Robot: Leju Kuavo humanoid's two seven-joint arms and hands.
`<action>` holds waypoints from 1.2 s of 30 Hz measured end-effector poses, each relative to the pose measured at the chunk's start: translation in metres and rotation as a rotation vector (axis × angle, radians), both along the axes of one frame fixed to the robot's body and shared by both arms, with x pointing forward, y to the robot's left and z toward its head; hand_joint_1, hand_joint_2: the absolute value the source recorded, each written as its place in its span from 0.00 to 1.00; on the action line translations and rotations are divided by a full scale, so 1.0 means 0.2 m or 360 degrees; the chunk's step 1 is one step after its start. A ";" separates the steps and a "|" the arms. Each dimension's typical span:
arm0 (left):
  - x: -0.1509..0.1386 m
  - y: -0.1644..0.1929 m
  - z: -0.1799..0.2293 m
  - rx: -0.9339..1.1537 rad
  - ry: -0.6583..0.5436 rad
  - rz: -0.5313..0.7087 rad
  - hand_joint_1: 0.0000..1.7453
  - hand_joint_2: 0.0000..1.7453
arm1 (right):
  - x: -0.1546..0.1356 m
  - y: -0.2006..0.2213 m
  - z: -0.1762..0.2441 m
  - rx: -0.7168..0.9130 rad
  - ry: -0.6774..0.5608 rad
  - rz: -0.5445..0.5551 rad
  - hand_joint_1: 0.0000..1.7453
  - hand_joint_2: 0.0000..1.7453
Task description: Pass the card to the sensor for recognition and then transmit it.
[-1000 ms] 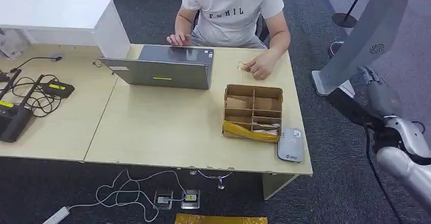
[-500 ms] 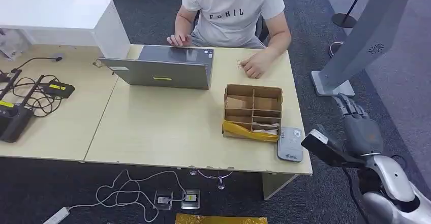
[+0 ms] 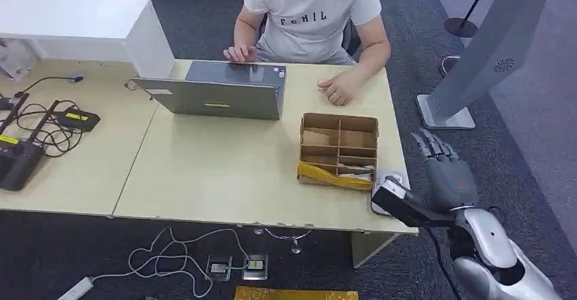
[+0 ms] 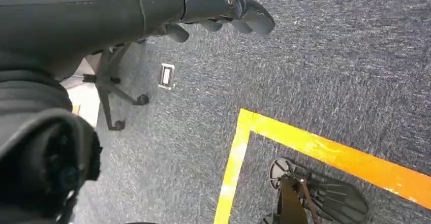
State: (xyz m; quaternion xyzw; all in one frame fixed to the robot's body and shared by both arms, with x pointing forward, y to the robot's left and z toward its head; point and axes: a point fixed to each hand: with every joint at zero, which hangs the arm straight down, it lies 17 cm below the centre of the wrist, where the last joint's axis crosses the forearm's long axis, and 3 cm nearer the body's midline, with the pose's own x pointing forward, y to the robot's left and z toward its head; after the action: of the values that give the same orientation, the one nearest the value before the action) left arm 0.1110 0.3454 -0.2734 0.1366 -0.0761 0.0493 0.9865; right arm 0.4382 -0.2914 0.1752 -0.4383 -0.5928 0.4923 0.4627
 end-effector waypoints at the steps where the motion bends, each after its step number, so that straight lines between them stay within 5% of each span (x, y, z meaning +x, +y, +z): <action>1: 0.00 0.00 0.00 -0.0002 -0.0003 -0.0003 0.00 0.00 | 0.01 0.01 -0.01 0.0007 0.0000 -0.0001 0.00 1.00; 21: 0.01 -0.02 0.00 -0.0006 -0.0013 -0.0015 0.00 0.00 | 0.09 0.19 -0.16 0.0023 0.0049 -0.0029 0.00 1.00; 36: 0.01 -0.03 0.00 -0.0005 -0.0012 -0.0015 0.00 0.00 | 0.18 0.18 -0.03 -0.0076 -0.0167 -0.0036 0.00 1.00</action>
State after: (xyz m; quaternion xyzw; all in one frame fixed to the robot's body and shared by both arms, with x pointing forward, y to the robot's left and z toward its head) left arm 0.1136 0.3393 -0.2734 0.1344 -0.0805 0.0454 0.9866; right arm 0.4750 -0.2556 0.1697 -0.4812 -0.5993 0.4774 0.4258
